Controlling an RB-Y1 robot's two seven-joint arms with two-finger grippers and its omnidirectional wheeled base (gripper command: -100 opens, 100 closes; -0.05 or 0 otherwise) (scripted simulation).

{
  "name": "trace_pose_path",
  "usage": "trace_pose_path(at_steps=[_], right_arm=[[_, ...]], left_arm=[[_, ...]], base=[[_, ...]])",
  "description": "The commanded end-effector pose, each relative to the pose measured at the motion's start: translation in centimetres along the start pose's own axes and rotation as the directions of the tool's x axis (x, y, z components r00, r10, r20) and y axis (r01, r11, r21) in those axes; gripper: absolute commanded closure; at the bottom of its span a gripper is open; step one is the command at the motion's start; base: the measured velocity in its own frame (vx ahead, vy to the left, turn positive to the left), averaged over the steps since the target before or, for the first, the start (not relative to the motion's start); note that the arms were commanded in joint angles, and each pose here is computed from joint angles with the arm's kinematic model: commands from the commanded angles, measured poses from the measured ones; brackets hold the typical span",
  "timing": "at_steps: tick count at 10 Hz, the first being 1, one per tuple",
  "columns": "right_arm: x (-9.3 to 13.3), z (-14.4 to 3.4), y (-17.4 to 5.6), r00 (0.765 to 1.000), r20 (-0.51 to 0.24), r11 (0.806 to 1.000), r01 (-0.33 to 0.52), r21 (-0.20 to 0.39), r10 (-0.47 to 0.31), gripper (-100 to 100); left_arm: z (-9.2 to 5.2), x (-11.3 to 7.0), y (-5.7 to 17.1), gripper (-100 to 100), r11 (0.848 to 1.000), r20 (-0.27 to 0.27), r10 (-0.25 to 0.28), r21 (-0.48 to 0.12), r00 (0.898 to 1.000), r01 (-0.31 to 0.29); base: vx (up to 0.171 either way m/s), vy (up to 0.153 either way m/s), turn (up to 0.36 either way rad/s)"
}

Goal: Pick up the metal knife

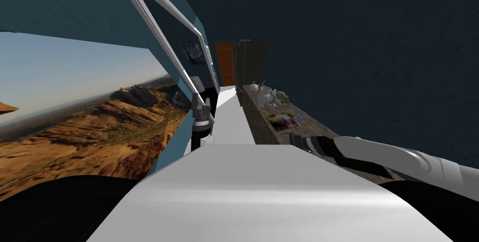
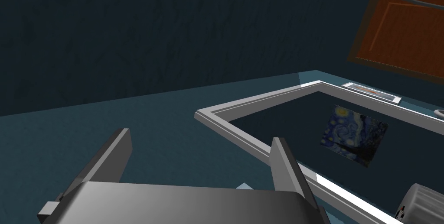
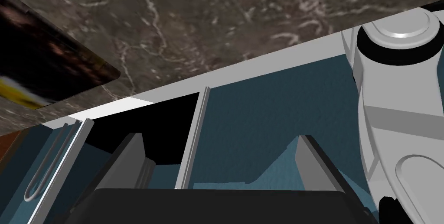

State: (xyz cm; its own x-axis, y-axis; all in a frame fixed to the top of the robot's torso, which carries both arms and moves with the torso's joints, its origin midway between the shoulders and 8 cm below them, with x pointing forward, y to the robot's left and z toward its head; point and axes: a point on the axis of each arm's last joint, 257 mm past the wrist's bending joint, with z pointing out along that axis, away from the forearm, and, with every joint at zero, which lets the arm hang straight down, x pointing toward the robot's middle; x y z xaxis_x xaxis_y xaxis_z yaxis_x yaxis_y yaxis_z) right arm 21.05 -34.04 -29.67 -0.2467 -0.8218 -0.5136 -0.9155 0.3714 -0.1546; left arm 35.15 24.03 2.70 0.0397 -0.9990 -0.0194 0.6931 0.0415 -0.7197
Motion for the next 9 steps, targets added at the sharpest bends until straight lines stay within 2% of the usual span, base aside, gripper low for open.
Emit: trace_pose_path(at_steps=[1, 2, 3, 4, 5, 8, 9], right_arm=[[2.4, -0.3, 0.3, 0.996, -0.071, 0.998, 0.050, -0.031, -0.052, -100], [4.2, -0.6, 0.6, 0.988, -0.123, 0.995, 0.083, -0.060, -0.090, -100], [4.3, -0.7, 0.5, 0.985, -0.133, 0.993, 0.101, -0.069, -0.109, -100], [6.0, -1.1, 0.7, 0.975, -0.176, 0.988, 0.123, -0.095, -0.138, -100], [6.1, -1.2, 0.7, 0.971, -0.183, 0.985, 0.139, -0.103, -0.156, -100], [10.6, -2.9, 0.9, 0.911, -0.297, 0.952, 0.230, -0.204, -0.284, -100], [10.3, -2.9, 0.2, 0.908, -0.297, 0.950, 0.243, -0.198, -0.295, -100]], left_arm=[[0.0, 0.0, 0.0, 0, 1.000, 0.000, 0.000, 0.000, 1.000, 0.000], [0.0, 0.0, 0.0, 0, 1.000, 0.000, 0.000, 0.000, 1.000, 0.000], [0.0, 0.0, 0.0, 0, 1.000, 0.000, 0.000, 0.000, 1.000, 0.000], [0.0, 0.0, 0.0, 0, 1.000, 0.000, 0.000, 0.000, 1.000, 0.000], [0.0, 0.0, 0.0, 0, 1.000, 0.000, 0.000, 0.000, 1.000, 0.000], [0.0, 0.0, 0.0, 0, 1.000, 0.000, 0.000, 0.000, 1.000, 0.000], [0.0, 0.0, 0.0, 0, 1.000, 0.000, 0.000, 0.000, 1.000, 0.000]], base=[[-0.043, -0.039, 0.172], [-0.071, -0.074, 0.219], [-0.058, -0.063, 0.076], [-0.053, -0.038, 0.129], [-0.036, -0.026, 0.075], [-0.061, -0.045, 0.166], [-0.060, -0.041, 0.046]])
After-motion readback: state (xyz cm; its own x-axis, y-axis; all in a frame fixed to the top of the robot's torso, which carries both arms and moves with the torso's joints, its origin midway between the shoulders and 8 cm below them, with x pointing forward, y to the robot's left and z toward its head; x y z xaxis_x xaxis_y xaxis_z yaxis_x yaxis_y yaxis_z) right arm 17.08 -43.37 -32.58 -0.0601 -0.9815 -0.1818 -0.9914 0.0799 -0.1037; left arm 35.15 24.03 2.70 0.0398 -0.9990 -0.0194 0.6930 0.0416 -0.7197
